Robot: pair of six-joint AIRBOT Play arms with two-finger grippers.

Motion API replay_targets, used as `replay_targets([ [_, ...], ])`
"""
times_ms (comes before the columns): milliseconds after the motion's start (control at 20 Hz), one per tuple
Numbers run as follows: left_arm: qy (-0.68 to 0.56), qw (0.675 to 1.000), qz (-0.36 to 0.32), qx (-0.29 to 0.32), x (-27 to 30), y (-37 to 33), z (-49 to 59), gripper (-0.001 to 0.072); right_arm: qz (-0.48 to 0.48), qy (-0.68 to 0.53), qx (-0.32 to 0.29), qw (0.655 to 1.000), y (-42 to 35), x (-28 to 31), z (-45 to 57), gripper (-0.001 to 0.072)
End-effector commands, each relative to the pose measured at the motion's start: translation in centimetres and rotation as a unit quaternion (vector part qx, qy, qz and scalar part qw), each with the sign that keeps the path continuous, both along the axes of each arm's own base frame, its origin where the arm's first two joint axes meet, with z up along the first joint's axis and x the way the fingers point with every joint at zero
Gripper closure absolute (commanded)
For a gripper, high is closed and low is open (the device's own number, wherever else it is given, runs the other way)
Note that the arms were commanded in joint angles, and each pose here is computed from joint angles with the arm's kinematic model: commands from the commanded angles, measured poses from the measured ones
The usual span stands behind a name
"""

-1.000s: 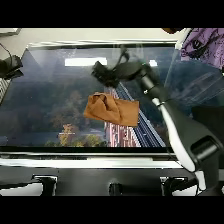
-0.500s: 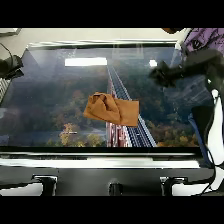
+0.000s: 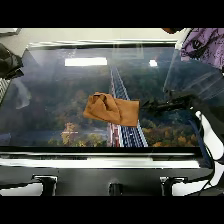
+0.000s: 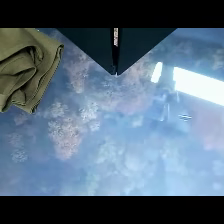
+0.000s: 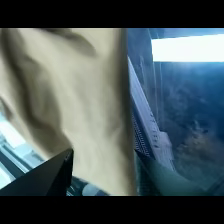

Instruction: Fold the clothes and pants, and hang the long-sleeved shirts on hangers.

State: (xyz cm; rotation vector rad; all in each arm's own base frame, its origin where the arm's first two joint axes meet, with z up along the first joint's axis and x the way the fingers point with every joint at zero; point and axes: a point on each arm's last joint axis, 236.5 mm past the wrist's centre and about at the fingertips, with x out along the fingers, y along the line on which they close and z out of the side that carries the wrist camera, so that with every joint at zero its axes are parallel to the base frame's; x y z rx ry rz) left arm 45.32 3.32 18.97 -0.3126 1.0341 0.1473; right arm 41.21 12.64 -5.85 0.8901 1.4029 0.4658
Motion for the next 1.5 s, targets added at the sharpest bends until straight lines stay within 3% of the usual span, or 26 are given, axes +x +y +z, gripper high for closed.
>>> replay_targets([
  [0, 0.0, 1.0, 0.0, 0.0, 0.0, 0.0, 0.0, 0.0689, 0.015, 0.014, 0.009, 1.0, 2.9, -1.0, -3.0, 0.0266],
  [150, 0.0, 1.0, 0.0, 0.0, 0.0, 0.0, 0.0, 0.0689, 0.018, 0.02, -0.001, 1.0, 4.4, -1.1, -4.3, 0.0279],
  [200, 0.0, 1.0, 0.0, 0.0, 0.0, 0.0, 0.0, 0.0689, 0.016, 0.018, -0.005, 1.0, 4.6, -1.0, -4.4, 0.0337],
  [250, 0.0, 1.0, 0.0, 0.0, 0.0, 0.0, 0.0, 0.0689, 0.014, 0.015, -0.005, 1.0, 4.8, -0.8, -4.4, 0.0422],
  [350, 0.0, 1.0, 0.0, 0.0, 0.0, 0.0, 0.0, 0.0689, 0.007, 0.004, 0.007, 1.0, 5.0, 0.1, -3.3, 0.0687],
  [500, 0.0, 1.0, 0.0, 0.0, 0.0, 0.0, 0.0, 0.0689, -0.004, -0.054, -0.005, 0.998, 4.6, 3.5, 1.2, 0.0685],
  [650, 0.0, 1.0, 0.0, 0.0, 0.0, 0.0, 0.0, 0.0689, -0.034, -0.096, -0.061, 0.993, 2.1, 7.8, 6.7, 0.0685],
  [900, 0.0, 1.0, 0.0, 0.0, 0.0, 0.0, 0.0, 0.0689, -0.159, -0.144, -0.09, 0.973, -7.1, 13.1, 16.9, 0.0685],
  [1150, 0.001, 1.0, 0.0, 0.0, 0.0, 0.0, 0.0, 0.0689, -0.269, -0.169, -0.142, 0.938, -18.5, 13.0, 24.0, 0.0685],
  [1450, 0.0, 1.0, 0.0, 0.0, 0.0, 0.0, 0.0, 0.0689, -0.411, -0.157, -0.199, 0.876, -29.8, 8.9, 27.6, 0.0685],
])
